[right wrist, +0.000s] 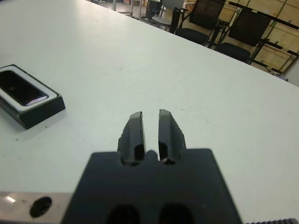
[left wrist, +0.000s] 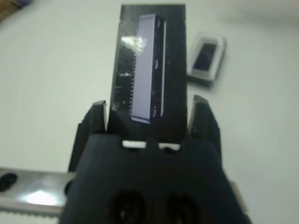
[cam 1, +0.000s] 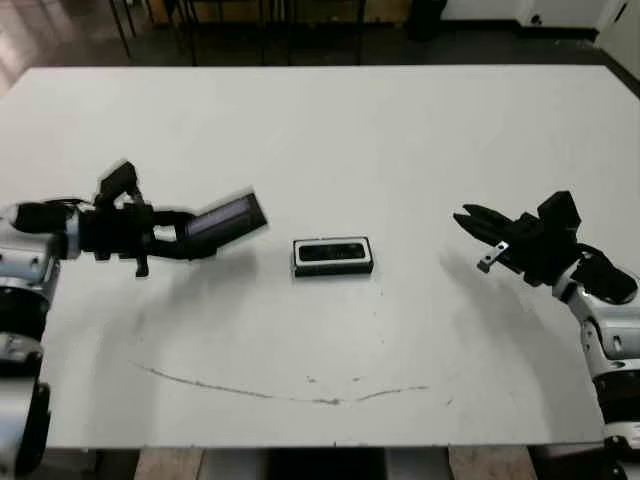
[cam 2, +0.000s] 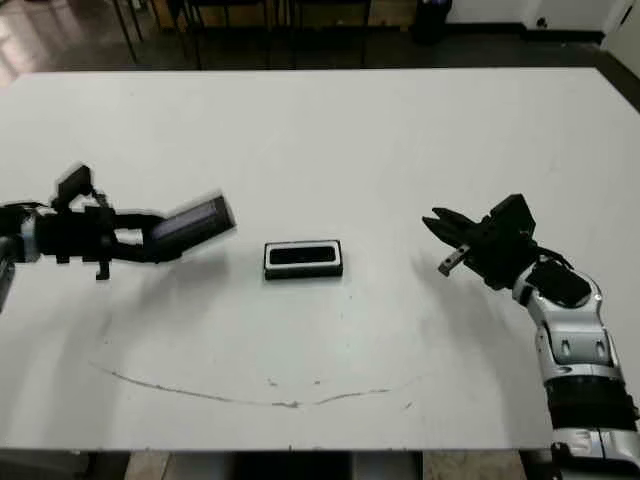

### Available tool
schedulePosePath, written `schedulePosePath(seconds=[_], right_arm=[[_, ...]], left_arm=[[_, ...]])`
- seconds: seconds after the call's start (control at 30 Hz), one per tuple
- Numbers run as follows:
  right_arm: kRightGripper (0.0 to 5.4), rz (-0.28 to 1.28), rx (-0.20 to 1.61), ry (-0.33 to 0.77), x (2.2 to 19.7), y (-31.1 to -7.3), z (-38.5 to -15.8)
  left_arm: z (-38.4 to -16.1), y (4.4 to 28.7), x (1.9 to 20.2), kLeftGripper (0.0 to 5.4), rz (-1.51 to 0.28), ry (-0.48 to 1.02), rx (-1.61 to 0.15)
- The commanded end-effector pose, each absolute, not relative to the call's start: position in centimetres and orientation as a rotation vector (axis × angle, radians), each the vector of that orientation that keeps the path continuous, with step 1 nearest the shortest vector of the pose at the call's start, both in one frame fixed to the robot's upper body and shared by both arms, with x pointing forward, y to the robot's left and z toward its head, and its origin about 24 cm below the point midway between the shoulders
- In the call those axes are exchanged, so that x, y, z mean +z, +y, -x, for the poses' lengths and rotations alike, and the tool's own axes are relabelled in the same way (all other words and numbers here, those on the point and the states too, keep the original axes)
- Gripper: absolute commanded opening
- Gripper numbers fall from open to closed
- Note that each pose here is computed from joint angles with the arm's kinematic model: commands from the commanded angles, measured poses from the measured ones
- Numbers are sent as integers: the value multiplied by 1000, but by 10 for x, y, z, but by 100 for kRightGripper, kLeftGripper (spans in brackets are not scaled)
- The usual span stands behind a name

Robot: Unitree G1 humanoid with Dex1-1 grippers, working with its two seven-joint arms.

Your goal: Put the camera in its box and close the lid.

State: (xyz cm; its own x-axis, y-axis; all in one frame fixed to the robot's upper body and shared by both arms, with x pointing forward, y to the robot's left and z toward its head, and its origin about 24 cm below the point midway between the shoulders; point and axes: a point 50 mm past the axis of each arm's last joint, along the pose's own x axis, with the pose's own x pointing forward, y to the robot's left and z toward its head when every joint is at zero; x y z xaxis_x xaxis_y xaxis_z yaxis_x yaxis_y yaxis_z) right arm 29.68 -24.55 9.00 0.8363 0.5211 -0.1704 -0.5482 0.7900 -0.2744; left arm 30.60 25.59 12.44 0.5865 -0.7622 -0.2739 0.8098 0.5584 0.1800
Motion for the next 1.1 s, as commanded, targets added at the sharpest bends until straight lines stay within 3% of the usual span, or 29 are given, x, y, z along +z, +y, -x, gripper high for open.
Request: schedulePosePath(seconds=[0.03, 0.57, 1.1], right_arm=[[0, 277, 581, 114, 81, -242, -294], [0, 258, 590, 120, 85, -241, -292], [0, 273, 581, 131, 84, -242, -289]], left_arm=[[-298, 245, 117, 127, -301, 178, -912], [-314, 195, 110, 127, -421, 328, -1193], [-337, 172, 92, 127, -410, 362, -1285]])
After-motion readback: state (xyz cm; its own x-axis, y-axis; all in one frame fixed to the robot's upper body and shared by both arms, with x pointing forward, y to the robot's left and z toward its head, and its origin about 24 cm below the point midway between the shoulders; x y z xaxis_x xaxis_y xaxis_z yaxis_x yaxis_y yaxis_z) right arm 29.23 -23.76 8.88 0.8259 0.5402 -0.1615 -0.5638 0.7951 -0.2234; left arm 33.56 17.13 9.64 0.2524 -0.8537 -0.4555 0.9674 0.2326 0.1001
